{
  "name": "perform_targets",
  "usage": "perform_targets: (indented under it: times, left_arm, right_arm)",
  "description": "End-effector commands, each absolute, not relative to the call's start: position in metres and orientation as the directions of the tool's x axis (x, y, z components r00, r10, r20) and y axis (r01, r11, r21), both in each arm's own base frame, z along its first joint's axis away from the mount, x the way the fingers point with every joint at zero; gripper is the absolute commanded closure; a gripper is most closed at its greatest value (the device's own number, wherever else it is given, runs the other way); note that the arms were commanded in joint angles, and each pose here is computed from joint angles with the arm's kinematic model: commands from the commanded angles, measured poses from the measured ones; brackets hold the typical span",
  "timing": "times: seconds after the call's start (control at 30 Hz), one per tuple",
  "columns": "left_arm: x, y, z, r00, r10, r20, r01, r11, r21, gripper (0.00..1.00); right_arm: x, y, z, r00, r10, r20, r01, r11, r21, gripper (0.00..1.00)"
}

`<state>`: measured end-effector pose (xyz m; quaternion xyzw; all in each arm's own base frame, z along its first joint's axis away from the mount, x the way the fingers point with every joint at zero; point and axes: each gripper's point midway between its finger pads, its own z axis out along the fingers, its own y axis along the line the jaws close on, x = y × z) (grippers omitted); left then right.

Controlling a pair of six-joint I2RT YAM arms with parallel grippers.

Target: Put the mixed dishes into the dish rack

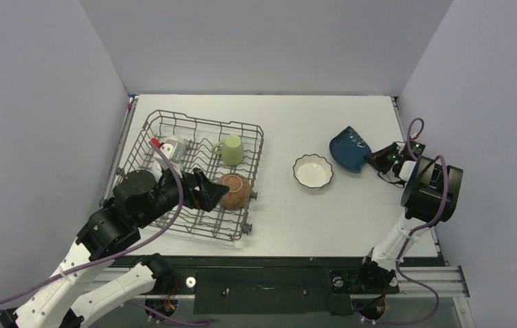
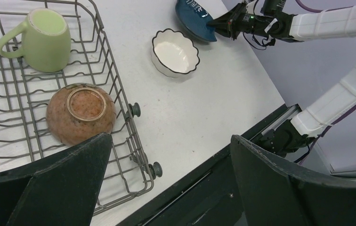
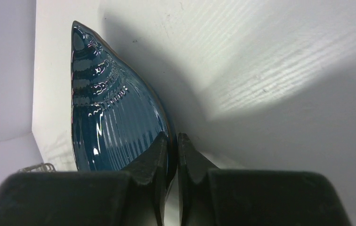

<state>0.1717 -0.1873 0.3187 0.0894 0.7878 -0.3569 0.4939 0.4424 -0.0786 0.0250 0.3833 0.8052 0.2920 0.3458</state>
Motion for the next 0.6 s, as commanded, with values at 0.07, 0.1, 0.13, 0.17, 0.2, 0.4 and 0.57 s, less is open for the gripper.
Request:
perform_targets:
  times: [0.07, 0.1, 0.13, 0.17, 0.2, 0.4, 0.57]
  left_arm:
    - [0.172, -0.173, 0.347, -0.446, -0.255, -0.858, 0.474, 0.745, -0.469, 0.04]
    - [0.172, -0.172, 0.346, -0.448, -0.256, -0.856, 0.468, 0.749, -0.469, 0.04]
    - [0.173, -0.170, 0.347, -0.443, -0.265, -0.856, 0.457, 0.755, -0.470, 0.04]
    - [0.174, -0.167, 0.347, -0.443, -0.268, -0.856, 0.445, 0.763, -0.469, 0.04]
    - [0.174, -0.166, 0.349, -0.439, -0.273, -0.856, 0.440, 0.766, -0.469, 0.04]
    - [0.175, -0.150, 0.354, -0.419, -0.293, -0.860, 0.386, 0.799, -0.461, 0.04]
    - [0.172, -0.125, 0.369, -0.357, -0.356, -0.864, 0.324, 0.820, -0.472, 0.04]
  right_arm:
    - [0.450, -0.093, 0.086, -0.345, 0.806, -0.482, 0.384, 0.589, 0.711, 1.00]
    - [0.448, -0.095, 0.092, -0.327, 0.802, -0.500, 0.390, 0.597, 0.701, 1.00]
    - [0.447, -0.092, 0.095, -0.327, 0.799, -0.506, 0.392, 0.601, 0.696, 1.00]
    - [0.448, -0.089, 0.105, -0.314, 0.789, -0.529, 0.385, 0.615, 0.688, 1.00]
    - [0.446, -0.087, 0.107, -0.313, 0.785, -0.534, 0.392, 0.619, 0.680, 1.00]
    - [0.444, -0.064, 0.163, -0.268, 0.717, -0.643, 0.346, 0.695, 0.631, 1.00]
    - [0.436, -0.024, 0.220, -0.258, 0.608, -0.751, 0.272, 0.791, 0.548, 1.00]
